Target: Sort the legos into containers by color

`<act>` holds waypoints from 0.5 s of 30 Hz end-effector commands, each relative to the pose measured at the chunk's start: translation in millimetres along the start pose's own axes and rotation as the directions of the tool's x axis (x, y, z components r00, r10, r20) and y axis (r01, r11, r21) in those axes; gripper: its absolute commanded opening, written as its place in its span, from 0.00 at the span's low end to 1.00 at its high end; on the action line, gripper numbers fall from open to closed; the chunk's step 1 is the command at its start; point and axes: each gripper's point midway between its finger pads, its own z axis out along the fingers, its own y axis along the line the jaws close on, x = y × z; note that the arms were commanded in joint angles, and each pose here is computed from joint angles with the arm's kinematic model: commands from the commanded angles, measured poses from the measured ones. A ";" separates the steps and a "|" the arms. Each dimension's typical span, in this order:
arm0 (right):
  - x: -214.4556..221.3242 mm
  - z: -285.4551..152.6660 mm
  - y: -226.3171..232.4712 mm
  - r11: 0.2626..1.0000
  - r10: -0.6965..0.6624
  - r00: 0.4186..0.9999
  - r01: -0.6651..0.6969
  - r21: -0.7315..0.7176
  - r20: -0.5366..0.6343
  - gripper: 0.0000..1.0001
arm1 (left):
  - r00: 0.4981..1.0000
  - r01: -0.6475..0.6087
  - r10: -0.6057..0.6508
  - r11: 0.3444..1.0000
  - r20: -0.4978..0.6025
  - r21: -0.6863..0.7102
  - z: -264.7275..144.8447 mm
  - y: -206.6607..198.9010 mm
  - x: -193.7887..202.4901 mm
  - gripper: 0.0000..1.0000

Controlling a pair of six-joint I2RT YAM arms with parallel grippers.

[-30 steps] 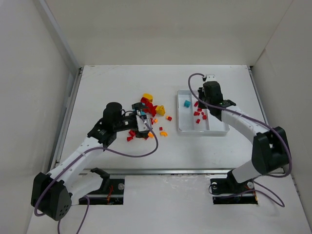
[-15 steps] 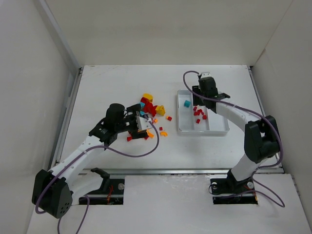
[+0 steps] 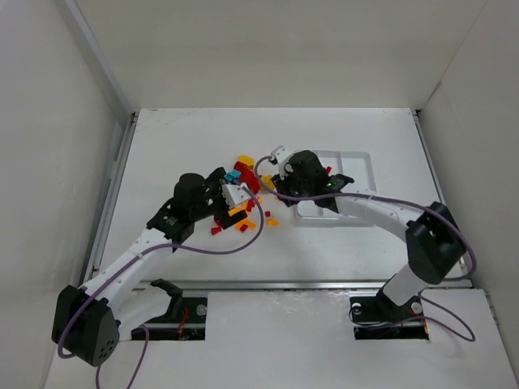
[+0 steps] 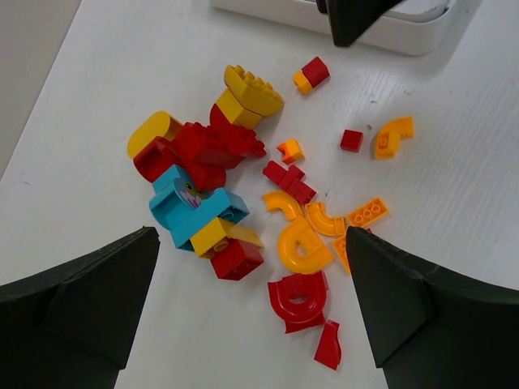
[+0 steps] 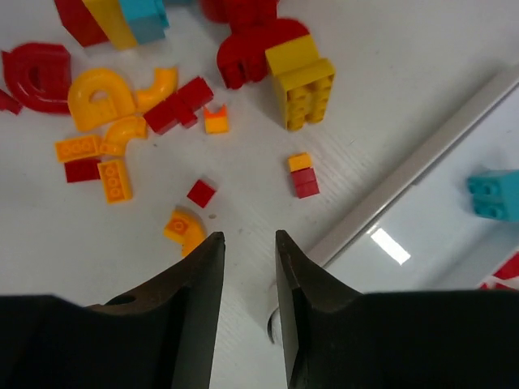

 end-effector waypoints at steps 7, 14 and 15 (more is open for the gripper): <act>28.6 52.4 -8.7 1.000 -0.003 0.988 0.007 0.024 -0.156 0.45 | 0.997 0.049 -0.044 0.995 0.062 -0.086 -12.0 6.1 -11.4 1.00; 39.1 76.4 -23.6 0.998 -0.008 0.978 0.021 0.062 -0.208 0.45 | 0.997 0.054 -0.047 0.991 0.062 -0.125 -17.2 12.4 -13.0 1.00; 34.6 79.3 -25.7 0.997 -0.008 0.980 0.023 0.071 -0.201 0.45 | 0.997 0.051 -0.042 0.990 0.070 -0.131 -19.3 13.2 -15.5 1.00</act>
